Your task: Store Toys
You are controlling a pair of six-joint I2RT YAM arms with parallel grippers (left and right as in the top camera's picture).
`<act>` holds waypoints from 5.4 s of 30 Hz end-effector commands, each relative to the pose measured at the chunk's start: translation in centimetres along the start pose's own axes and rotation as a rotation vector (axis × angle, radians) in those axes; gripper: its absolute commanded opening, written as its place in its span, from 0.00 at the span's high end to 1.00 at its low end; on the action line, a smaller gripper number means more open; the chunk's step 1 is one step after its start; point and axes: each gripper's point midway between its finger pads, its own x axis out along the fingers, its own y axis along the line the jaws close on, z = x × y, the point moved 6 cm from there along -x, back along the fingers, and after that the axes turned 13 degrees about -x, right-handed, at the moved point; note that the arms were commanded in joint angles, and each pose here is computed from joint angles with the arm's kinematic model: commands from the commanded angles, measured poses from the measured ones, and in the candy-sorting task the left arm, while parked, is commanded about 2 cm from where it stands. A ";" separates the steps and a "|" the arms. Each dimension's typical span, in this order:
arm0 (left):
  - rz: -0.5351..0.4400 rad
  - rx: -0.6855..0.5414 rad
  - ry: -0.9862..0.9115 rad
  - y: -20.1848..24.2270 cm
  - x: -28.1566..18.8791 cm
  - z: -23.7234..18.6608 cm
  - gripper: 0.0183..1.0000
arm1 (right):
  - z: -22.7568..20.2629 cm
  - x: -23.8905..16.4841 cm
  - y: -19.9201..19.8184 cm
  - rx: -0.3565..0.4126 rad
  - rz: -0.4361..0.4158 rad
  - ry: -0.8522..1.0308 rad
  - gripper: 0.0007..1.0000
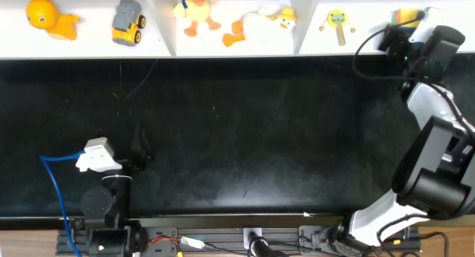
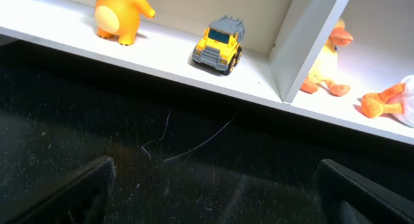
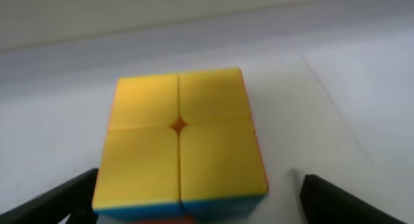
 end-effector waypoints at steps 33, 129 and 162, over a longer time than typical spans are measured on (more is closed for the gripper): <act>0.004 -0.018 -0.011 0.1 0.0 0.1 0.00 | 3.8 -28.1 10.6 -0.263 0.234 0.193 0.00; 0.005 -0.018 -0.012 0.1 0.0 0.1 0.00 | -10.2 -27.6 16.8 -0.001 0.288 -0.523 0.00; 0.005 -0.018 -0.012 0.1 0.0 0.1 0.00 | -10.2 -27.5 16.8 -0.001 0.288 -0.521 0.01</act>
